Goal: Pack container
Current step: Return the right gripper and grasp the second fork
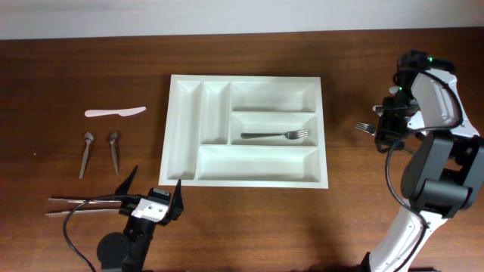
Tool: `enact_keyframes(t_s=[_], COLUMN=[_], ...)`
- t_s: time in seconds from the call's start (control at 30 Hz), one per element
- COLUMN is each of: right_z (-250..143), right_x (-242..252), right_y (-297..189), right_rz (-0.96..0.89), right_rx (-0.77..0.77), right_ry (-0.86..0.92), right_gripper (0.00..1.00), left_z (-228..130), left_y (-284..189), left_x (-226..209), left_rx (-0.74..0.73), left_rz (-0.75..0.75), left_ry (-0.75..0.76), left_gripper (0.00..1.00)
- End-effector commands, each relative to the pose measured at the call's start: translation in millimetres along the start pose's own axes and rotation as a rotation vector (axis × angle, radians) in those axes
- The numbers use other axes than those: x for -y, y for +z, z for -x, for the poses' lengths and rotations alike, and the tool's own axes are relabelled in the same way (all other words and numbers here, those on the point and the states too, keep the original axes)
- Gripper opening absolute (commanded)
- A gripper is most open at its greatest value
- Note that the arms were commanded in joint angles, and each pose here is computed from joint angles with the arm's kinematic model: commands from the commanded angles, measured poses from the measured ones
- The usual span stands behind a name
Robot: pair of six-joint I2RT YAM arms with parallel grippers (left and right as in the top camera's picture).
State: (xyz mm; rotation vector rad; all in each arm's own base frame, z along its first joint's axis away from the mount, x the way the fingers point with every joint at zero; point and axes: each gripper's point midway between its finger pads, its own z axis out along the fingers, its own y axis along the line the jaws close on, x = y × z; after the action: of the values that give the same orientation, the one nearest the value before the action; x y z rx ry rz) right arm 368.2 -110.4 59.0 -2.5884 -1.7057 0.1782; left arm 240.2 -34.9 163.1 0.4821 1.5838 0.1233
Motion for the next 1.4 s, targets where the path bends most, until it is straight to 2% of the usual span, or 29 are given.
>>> enact_keyframes(t_s=[0.0,0.27,0.5,1.1,1.37], right_z=[29.4,45.5,44.5,28.8,11.2], right_x=[-2.4,-5.6,-4.8,-13.3,-21.4], right_y=[6.4,10.1,28.6,63.1,73.1], right_rz=[-0.01,-0.006,-0.031,0.013,0.03], right_rx=[0.089,0.17,0.175,0.097,0.001], right_ry=[0.063,0.044,0.026,0.003,0.005], right_gripper=[0.99,0.99,0.99,0.99,0.99], left_z=[-2.5,-2.5,-2.5,-2.5,-2.5], left_y=[0.2,0.2,0.2,0.2,0.2], left_x=[-0.3,-0.3,-0.4,-0.3,-0.3], left_rx=[-0.003,-0.003,-0.003,-0.003,-0.003], left_rz=[0.005,0.005,0.005,0.005,0.005], left_ry=[-0.014,-0.014,-0.013,-0.013,-0.013], left_gripper=[0.99,0.99,0.99,0.99,0.99])
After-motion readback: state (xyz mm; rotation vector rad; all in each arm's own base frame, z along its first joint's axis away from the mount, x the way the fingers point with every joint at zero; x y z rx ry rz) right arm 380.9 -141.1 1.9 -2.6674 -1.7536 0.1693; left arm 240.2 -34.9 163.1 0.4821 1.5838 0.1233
